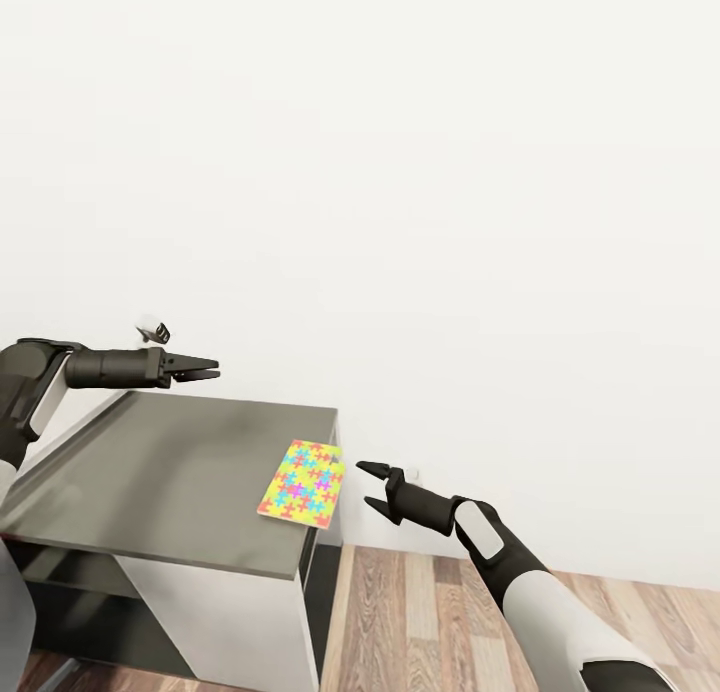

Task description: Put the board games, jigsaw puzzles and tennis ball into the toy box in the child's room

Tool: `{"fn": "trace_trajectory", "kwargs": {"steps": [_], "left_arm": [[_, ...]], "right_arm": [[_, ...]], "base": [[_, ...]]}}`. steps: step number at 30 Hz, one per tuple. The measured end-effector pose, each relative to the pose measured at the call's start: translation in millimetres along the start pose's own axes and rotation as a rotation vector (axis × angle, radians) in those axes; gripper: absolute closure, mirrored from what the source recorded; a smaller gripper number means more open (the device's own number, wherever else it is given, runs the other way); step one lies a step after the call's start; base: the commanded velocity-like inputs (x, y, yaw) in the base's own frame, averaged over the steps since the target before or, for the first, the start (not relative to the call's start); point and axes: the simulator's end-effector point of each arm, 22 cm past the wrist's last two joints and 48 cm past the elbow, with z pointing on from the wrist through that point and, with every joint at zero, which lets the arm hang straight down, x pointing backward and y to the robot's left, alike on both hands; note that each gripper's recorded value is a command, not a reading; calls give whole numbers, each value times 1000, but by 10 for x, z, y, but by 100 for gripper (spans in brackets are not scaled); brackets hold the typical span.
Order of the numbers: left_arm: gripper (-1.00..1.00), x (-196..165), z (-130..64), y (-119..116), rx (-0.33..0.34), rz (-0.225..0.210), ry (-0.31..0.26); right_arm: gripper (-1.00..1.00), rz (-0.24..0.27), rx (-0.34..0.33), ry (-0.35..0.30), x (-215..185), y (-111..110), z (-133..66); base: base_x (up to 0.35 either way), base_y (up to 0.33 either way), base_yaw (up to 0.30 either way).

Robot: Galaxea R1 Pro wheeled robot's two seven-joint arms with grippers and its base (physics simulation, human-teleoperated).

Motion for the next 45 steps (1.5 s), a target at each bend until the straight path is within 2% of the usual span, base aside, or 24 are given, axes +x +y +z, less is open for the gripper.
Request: {"fn": "trace_trajectory", "kwargs": {"steps": [23, 45], "left_arm": [[-100, 2, 2, 4, 1, -3, -1], [-100, 243, 58, 186, 1, -2, -2]], "right_arm": [[-100, -1, -18, 0, -2, 41, -1], [-100, -1, -18, 0, 36, -267, 39]], "base": [[3, 3, 2], [0, 0, 0]]}}
